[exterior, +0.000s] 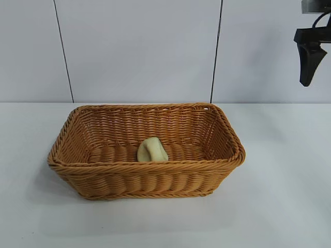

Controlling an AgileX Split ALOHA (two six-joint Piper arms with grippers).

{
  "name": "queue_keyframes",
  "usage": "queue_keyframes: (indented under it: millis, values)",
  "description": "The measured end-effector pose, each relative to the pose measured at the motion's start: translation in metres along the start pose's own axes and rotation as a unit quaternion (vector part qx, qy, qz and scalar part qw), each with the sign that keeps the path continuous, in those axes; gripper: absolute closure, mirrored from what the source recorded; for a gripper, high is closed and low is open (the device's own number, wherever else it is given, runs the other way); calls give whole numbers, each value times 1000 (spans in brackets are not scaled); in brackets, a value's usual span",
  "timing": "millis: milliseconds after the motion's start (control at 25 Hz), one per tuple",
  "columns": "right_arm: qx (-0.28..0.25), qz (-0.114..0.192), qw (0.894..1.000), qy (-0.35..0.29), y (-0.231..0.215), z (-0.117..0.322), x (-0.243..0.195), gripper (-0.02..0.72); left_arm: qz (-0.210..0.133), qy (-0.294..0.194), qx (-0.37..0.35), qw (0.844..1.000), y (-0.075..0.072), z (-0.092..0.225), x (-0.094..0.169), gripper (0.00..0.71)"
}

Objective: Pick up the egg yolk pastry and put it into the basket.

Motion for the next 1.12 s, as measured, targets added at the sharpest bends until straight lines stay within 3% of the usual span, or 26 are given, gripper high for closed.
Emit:
queue_keyframes:
  millis: [240, 440, 600, 840, 1120]
  values:
    - [1, -2, 1000, 8, 18, 87, -5, 62, 0, 0, 0, 1000, 0, 0, 0, 14]
    - [1, 10, 999, -46, 29, 137, -13, 62, 0, 0, 0, 1000, 0, 0, 0, 14]
    - [1, 26, 992, -122, 35, 164, -9, 62, 0, 0, 0, 1000, 0, 0, 0, 14]
    - [1, 60, 956, -288, 37, 175, 36, 62, 0, 0, 0, 1000, 0, 0, 0, 14]
    - [1, 86, 902, -423, 43, 199, 71, 62, 0, 0, 0, 1000, 0, 0, 0, 14]
Point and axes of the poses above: a point on each arm's last joint axis where the gripper is mounted, x pointing back along that axis away from the gripper, y along the wrist's bending axis when the last joint is at zero, z = x × y, the point moved 9 cm from there along -x, pointing out along that axis toward the gripper, and after that the axes turned 11 degrees about x, right-handed, at the moved point
